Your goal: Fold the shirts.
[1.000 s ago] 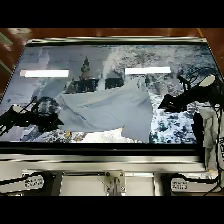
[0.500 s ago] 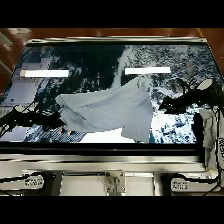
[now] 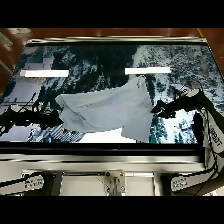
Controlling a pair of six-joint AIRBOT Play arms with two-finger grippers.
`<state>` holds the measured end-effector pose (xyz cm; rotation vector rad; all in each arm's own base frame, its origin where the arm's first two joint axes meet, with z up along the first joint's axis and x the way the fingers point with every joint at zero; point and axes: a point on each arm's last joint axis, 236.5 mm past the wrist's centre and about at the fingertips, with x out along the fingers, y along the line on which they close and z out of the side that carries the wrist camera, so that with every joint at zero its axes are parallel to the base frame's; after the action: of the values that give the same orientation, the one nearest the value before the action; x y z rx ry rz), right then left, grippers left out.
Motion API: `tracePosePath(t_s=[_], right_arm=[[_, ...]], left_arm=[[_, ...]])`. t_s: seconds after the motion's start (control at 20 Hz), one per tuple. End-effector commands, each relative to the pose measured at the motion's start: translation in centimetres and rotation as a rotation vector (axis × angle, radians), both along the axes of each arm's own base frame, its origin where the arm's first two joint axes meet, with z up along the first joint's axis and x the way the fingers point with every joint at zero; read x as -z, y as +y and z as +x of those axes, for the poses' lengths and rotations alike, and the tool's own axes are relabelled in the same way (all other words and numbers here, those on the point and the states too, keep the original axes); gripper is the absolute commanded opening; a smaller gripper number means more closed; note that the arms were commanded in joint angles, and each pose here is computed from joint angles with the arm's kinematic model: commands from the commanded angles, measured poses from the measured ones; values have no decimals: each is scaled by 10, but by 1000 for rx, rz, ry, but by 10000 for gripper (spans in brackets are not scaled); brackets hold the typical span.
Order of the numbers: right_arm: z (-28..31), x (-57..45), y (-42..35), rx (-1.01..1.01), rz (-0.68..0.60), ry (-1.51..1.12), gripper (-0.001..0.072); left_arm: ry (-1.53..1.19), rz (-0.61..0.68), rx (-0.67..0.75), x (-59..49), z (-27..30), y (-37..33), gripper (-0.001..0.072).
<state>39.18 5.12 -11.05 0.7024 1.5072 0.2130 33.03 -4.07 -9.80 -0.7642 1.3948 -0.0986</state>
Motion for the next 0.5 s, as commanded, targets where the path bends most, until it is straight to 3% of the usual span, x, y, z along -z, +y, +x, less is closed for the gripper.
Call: tracePosePath(t_s=[0.0,0.1,0.2,0.45], right_arm=[[17,13,22,35,56,-31,514],[25,16,28,39,36,-63,482],[32,7,32,46,56,-82,58],[61,-119,39,-168,33,-425,62]], left_arm=[[-42,20,-11,-7,8,4,38],[-58,26,-5,-10,12,6,38],[-82,17,2,-23,20,4,38],[-447,134,21,-159,79,23,36]])
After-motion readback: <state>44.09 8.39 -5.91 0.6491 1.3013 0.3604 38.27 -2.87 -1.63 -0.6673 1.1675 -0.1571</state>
